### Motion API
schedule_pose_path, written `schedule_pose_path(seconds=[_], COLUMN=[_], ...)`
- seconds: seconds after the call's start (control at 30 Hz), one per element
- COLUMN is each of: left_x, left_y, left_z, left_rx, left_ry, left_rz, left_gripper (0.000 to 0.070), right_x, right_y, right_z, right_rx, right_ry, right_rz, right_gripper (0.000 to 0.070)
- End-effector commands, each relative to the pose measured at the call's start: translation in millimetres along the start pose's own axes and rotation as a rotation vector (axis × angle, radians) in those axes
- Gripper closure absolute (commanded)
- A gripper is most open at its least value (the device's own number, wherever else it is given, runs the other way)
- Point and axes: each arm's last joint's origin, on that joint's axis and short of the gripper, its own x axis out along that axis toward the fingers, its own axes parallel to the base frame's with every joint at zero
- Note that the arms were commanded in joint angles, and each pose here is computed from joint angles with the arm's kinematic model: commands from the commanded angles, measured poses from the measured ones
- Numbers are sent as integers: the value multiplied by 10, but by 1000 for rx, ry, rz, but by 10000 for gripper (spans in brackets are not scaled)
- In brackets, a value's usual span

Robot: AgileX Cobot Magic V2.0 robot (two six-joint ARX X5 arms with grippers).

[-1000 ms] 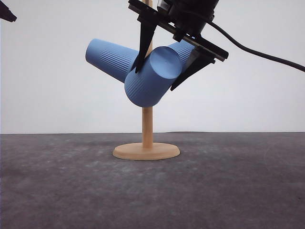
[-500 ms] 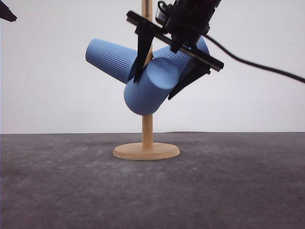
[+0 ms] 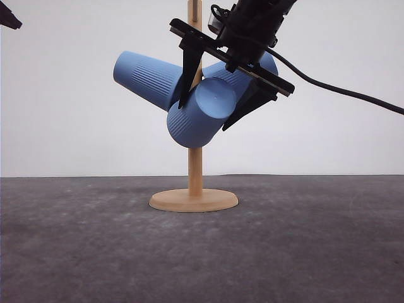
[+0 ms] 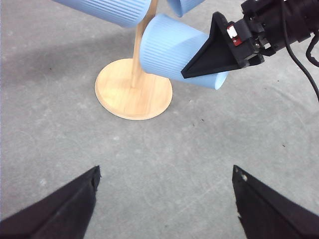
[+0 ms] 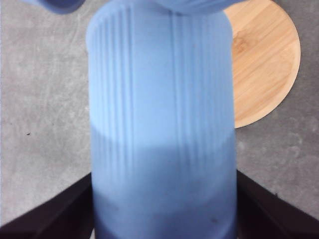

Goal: Place three cups

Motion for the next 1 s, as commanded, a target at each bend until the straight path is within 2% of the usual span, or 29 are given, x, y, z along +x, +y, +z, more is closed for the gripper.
schedule_pose_path(seconds=[0.0,0.37,0.53,0.87,0.97], left_x=[-28,-28,-28,-28,-28], left_y=[-14,-14,-14,-14,-14], left_z=[57,57,57,56,56], left_rx=[18,18,18,17,17], left_ry=[-22,-21,-21,-21,-20], left_rz=[-2,-2,-3,-3,-3], left_gripper=[184,184,184,184,184], right_x=[6,5,5,5,5], right_y=[68,83,84,83,84], right_z=[36,59,59,56,56], right_rx=[-2,-6,-5,-6,-6], right_ry=[-17,-40,-39,-36,-36], right_rz=[18,34,35,34,35], right_gripper=[275,249,217,216,197])
